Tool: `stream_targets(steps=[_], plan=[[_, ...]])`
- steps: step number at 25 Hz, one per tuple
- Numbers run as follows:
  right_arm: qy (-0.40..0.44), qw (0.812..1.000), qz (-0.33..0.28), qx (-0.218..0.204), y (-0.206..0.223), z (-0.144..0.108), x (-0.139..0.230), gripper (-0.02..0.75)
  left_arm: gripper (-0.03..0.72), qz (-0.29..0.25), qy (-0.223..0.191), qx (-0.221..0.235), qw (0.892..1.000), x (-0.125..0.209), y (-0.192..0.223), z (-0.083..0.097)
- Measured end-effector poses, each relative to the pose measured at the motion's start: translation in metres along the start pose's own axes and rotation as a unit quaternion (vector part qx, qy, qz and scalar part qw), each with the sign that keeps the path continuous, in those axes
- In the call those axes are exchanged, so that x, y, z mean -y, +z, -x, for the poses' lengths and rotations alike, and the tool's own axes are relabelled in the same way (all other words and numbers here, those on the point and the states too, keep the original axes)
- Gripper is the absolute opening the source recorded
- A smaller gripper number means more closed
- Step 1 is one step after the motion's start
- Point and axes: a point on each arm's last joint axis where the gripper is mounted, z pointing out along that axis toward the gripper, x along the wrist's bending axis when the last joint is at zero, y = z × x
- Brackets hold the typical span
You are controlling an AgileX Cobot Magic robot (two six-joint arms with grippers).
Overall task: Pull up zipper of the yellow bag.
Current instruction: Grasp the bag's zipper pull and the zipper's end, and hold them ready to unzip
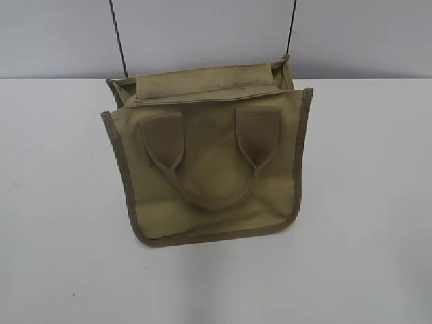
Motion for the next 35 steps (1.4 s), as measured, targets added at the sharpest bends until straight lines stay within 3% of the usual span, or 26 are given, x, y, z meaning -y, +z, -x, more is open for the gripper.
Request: stream_targets(steps=[17, 20, 24, 26, 31, 35], plan=[[0.0, 1.0, 0.0, 0.0, 0.0, 0.0, 0.0, 0.582, 0.242, 0.009, -0.003, 0.006, 1.0, -0.002, -0.001, 0.001], [0.0, 1.0, 0.0, 0.0, 0.0, 0.0, 0.0, 0.582, 0.242, 0.064, -0.014, 0.022, 0.998, -0.013, -0.005, 0.004], [0.0, 1.0, 0.0, 0.0, 0.0, 0.0, 0.0, 0.582, 0.252, 0.158, -0.029, 0.031, 0.987, -0.034, 0.001, 0.005], [0.0, 1.0, 0.0, 0.0, 0.0, 0.0, 0.0, 0.582, 0.289, 0.171, -0.033, 0.028, 0.984, -0.04, 0.014, 0.004], [0.0, 1.0, 0.0, 0.0, 0.0, 0.0, 0.0, 0.582, 0.489, 0.166, -0.043, 0.018, 0.985, -0.046, 0.066, 0.001], [0.0, 1.0, 0.0, 0.0, 0.0, 0.0, 0.0, 0.582, 0.539, 0.172, -0.049, 0.004, 0.984, -0.045, 0.111, -0.002]])
